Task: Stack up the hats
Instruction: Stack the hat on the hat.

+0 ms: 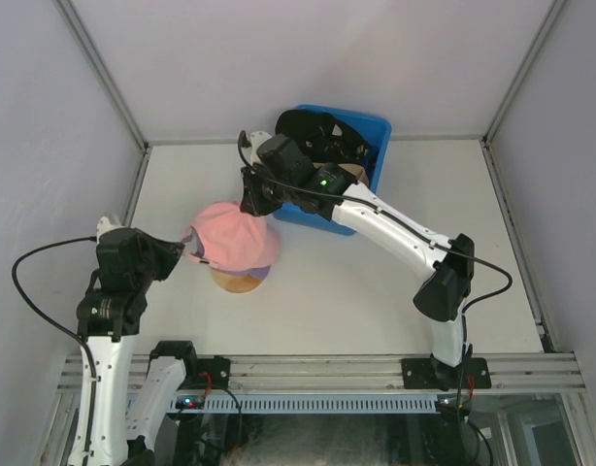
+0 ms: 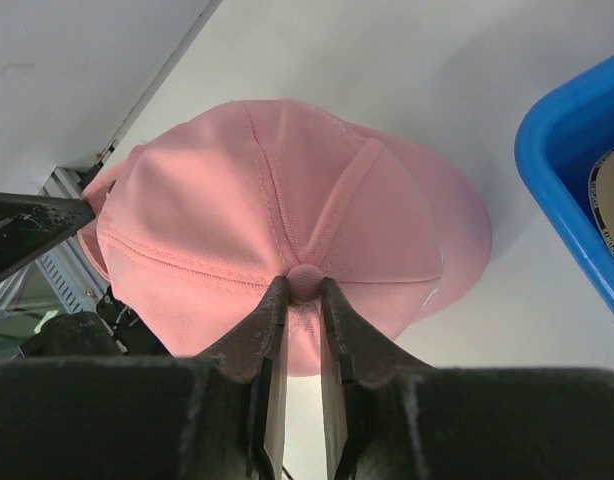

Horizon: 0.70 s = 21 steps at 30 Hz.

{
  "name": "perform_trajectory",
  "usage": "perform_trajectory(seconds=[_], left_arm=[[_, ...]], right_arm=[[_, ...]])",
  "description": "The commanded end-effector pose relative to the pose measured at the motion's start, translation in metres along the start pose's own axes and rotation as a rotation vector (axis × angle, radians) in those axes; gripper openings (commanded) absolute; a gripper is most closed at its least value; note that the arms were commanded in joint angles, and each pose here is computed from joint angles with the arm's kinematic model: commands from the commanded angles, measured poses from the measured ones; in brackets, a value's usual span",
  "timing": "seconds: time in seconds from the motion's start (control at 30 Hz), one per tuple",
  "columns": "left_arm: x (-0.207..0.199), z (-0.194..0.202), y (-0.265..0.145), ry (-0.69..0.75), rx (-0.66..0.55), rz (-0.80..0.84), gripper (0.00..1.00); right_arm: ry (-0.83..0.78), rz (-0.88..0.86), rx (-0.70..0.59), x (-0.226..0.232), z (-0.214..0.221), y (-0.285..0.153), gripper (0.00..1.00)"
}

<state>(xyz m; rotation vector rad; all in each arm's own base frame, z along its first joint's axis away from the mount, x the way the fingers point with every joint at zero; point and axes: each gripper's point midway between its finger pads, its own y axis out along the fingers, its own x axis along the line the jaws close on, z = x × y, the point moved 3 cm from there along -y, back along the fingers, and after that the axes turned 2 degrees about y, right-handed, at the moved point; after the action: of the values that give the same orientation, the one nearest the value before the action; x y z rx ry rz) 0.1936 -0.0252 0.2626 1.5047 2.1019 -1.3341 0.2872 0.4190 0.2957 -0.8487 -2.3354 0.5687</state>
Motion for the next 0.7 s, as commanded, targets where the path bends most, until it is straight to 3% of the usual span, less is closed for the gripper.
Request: perform_trajectory(seconds=[0.0, 0.43, 0.67], left_arm=[[-0.021, -0.022, -0.015, 0.018, -0.075, 0.064, 0.00], [-0.025, -0.029, -0.016, 0.021, -0.094, 0.062, 0.00], [-0.007, -0.016, 0.003, 0.046, -0.063, -0.004, 0.00]], right_arm=[[-0.006, -0.053, -0.137, 0.018, -0.040, -0.047, 0.00], [-0.001, -0.054, -0.126, 0.016, -0.036, -0.051, 0.00], [0.014, -0.061, -0.057, 0.011, -0.021, -0.027, 0.00]])
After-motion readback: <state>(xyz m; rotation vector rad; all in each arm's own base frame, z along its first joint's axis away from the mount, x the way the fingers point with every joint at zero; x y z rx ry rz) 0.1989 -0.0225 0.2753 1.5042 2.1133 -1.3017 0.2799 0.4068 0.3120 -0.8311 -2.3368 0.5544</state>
